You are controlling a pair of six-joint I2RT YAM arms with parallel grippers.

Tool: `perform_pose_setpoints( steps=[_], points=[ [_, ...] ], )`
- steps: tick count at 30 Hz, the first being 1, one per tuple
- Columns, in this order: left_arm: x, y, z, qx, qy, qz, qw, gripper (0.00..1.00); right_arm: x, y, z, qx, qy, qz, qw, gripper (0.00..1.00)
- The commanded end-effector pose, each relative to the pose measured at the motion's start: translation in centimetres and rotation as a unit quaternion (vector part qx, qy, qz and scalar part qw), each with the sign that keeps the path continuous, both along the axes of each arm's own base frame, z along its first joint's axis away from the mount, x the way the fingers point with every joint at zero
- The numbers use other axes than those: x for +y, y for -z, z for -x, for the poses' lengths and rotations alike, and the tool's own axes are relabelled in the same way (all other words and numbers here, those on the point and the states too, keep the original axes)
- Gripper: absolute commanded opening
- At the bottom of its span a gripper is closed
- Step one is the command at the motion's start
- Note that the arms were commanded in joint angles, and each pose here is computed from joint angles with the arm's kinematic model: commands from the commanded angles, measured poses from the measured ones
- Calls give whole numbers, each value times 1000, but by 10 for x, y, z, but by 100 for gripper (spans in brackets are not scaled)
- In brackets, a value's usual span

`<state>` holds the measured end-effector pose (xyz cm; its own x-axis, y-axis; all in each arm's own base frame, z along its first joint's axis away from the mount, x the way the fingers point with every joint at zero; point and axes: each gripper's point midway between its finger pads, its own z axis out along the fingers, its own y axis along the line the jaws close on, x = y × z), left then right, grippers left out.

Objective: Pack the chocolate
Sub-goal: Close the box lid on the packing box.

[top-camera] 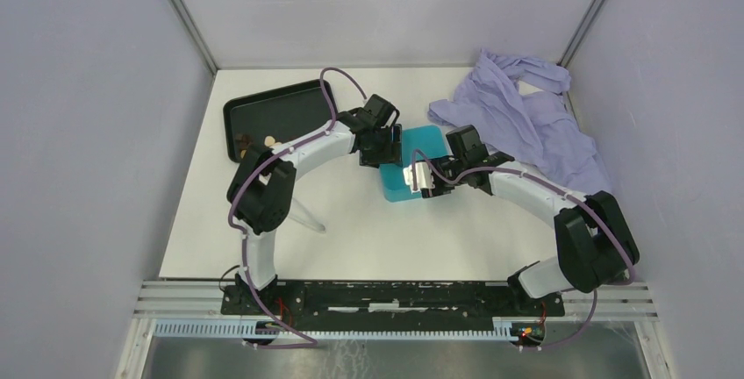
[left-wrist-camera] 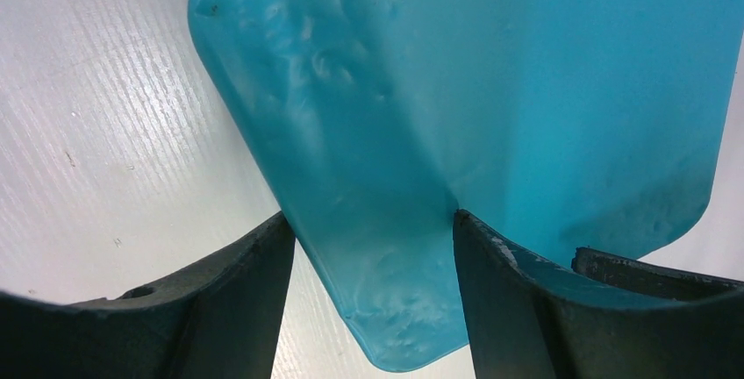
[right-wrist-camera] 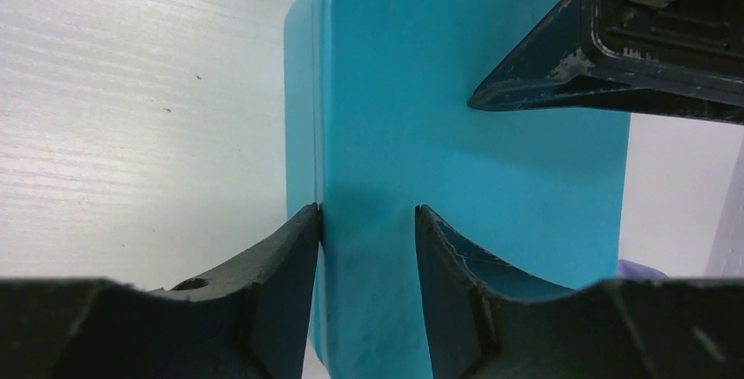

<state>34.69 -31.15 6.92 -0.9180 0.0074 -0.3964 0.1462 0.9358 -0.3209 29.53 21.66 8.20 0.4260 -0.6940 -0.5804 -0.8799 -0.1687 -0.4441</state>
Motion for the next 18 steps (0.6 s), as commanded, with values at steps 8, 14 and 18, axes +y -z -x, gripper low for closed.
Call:
perform_pose_setpoints(
  steps=[8, 14, 18],
  points=[
    [-5, -5, -11, -15, 18, 14, 1000, 73, -24, 10, 2, 30, 55, 17, 998, 51],
    [-6, 4, -7, -1, 23, 15, 1000, 72, -13, -30, 15, 135, 45, -85, 986, 58],
    [-6, 10, -4, 7, 25, 14, 1000, 72, -8, -56, 7, 185, 76, -139, 970, 57]
  ],
)
